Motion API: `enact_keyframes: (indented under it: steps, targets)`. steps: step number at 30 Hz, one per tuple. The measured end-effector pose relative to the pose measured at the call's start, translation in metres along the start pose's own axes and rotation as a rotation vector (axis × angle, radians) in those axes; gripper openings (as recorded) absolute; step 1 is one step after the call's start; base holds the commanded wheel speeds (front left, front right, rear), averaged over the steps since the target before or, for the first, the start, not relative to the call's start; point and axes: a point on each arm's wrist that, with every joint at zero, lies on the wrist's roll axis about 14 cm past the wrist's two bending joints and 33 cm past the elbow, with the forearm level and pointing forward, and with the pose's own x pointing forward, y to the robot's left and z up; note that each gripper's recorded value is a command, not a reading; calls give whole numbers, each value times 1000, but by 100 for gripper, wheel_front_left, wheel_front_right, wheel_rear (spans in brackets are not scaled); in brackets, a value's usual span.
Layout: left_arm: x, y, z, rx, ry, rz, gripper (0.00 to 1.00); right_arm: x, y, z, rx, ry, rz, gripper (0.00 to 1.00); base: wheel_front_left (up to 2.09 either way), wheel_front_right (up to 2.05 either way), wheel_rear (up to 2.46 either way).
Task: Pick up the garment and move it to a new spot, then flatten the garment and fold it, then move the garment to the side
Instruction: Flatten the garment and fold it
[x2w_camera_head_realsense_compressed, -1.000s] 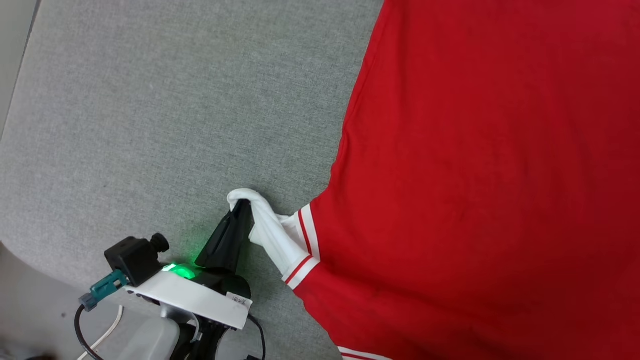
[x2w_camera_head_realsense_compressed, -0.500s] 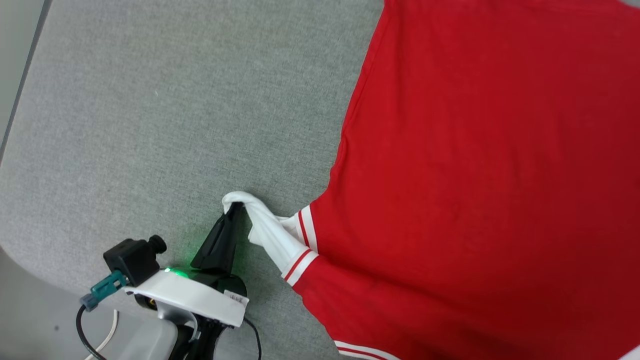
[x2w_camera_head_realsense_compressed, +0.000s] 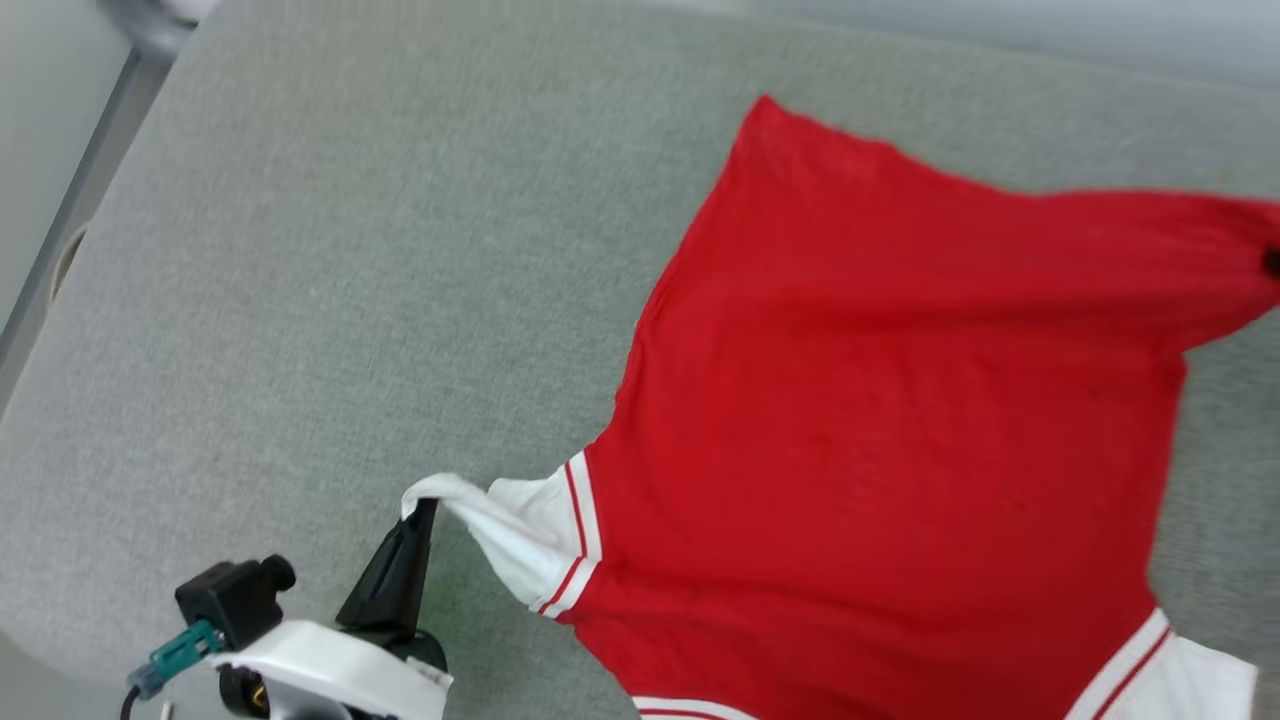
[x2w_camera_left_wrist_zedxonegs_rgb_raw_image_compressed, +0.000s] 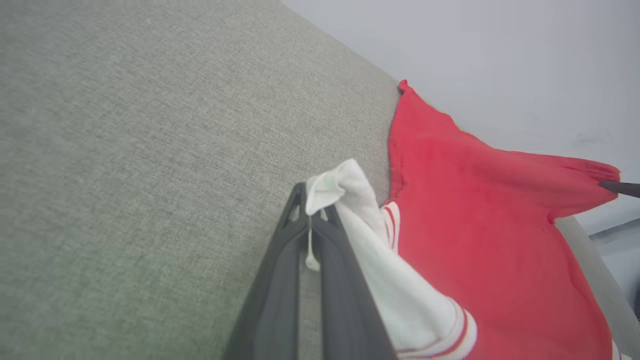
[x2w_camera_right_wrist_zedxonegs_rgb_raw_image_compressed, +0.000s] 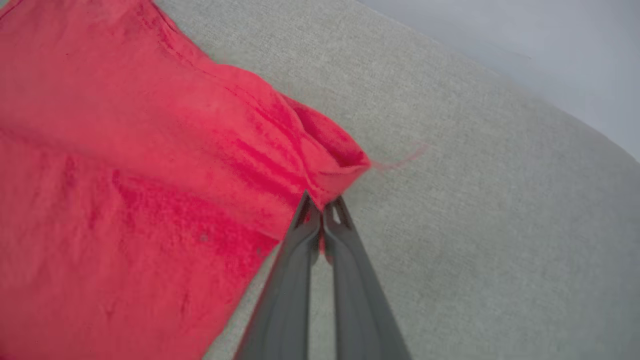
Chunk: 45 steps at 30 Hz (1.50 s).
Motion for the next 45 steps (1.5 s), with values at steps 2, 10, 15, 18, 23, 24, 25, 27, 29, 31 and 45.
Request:
enact_keyframes:
  steps: [2,10,15,18,23,24,25,27,29,31,45]
  targets:
    - [-4,-3,3,0,-7,-9,0,-17,-3,-10,-3,-12,-8,0,0,0,0]
    - [-19,-14,3,-6,-2,-37,0,-79,-18,-85,62,28,-59,0,0,0,0]
    - [-25,-21,3,-3,0,-60,0,-109,-17,-151,157,108,-79,0,0,0,0]
    - [-26,-26,2,-1,3,-77,0,-123,-12,-191,219,161,-88,0,0,0,0]
    - [-25,-33,2,5,8,-102,0,-138,7,-257,311,277,-82,0,0,0,0]
    - [-25,-33,2,8,9,-104,0,-139,11,-268,326,297,-80,0,0,0,0]
    - [-25,-33,3,10,10,-105,0,-141,15,-278,341,318,-76,0,0,0,0]
    - [-24,-33,2,11,11,-107,0,-143,24,-295,369,353,-66,0,0,0,0]
    - [-24,-34,2,11,12,-108,0,-145,31,-308,385,380,-58,0,0,0,0]
    - [-24,-34,1,11,15,-109,0,-145,36,-315,401,391,-54,0,0,0,0]
    - [-29,-36,6,13,-4,-116,0,-141,-10,-167,307,-108,-129,100,0,0,0]
